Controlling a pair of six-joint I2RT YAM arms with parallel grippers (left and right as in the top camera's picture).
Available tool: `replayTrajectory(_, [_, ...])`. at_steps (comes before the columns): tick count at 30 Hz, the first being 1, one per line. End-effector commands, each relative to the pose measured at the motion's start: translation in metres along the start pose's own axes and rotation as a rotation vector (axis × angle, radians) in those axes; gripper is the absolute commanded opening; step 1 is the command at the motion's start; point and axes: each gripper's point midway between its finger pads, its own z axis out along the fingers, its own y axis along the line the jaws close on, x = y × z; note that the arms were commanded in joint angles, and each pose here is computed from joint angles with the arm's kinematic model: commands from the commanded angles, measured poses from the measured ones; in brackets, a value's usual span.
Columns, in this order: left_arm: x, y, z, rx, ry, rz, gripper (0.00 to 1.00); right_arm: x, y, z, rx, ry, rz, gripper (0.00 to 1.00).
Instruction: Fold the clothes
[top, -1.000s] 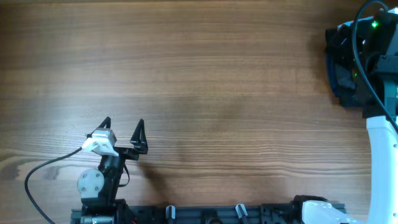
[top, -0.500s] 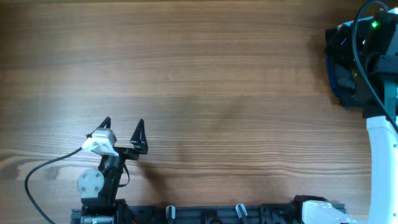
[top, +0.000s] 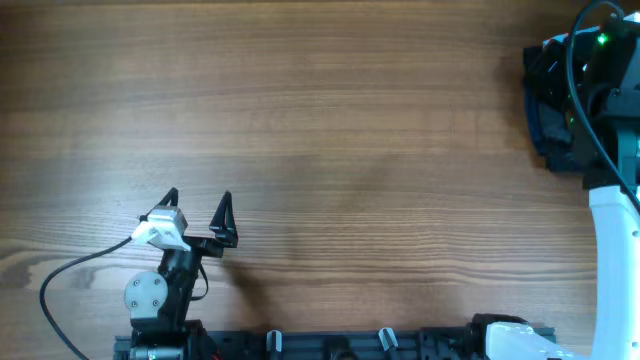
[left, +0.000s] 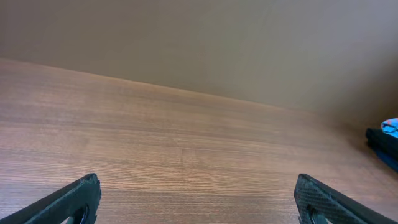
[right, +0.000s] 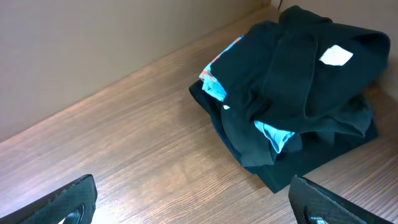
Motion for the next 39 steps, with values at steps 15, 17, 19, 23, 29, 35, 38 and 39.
replayTrajectory(15, [0.001, 0.002, 0.0, -0.012, -0.001, 0.001, 1.0, 0.019, 0.018, 0.031, 0.022, 0.077, -0.047, 1.0])
replayTrajectory(17, [0.001, 0.002, 0.0, -0.012, -0.001, 0.001, 1.0, 0.02, 0.031, 0.022, -0.013, 0.067, -0.067, 1.0])
replayTrajectory(19, [0.001, 0.002, 0.0, -0.012, -0.001, 0.001, 1.0, 0.02, 0.041, 0.012, -0.044, 0.052, -0.08, 1.0])
replayTrajectory(23, [0.001, 0.002, 0.0, -0.012, -0.001, 0.001, 1.0, 0.015, 0.052, -0.016, -0.108, 0.002, -0.086, 1.0])
replayTrajectory(29, [0.001, 0.002, 0.0, -0.012, -0.001, 0.001, 1.0, -0.007, 0.037, -0.071, -0.173, -0.124, -0.032, 1.0])
replayTrajectory(35, [0.001, 0.002, 0.0, -0.012, -0.001, 0.001, 1.0, -0.01, 0.012, -0.124, -0.223, -0.238, 0.017, 1.0])
replayTrajectory(38, [0.001, 0.002, 0.0, -0.012, -0.001, 0.001, 1.0, 0.013, -0.006, -0.136, -0.23, -0.255, 0.023, 1.0])
replayTrajectory(39, [0.001, 0.002, 0.0, -0.012, -0.001, 0.001, 1.0, 0.021, -0.01, -0.137, -0.23, -0.254, 0.023, 1.0])
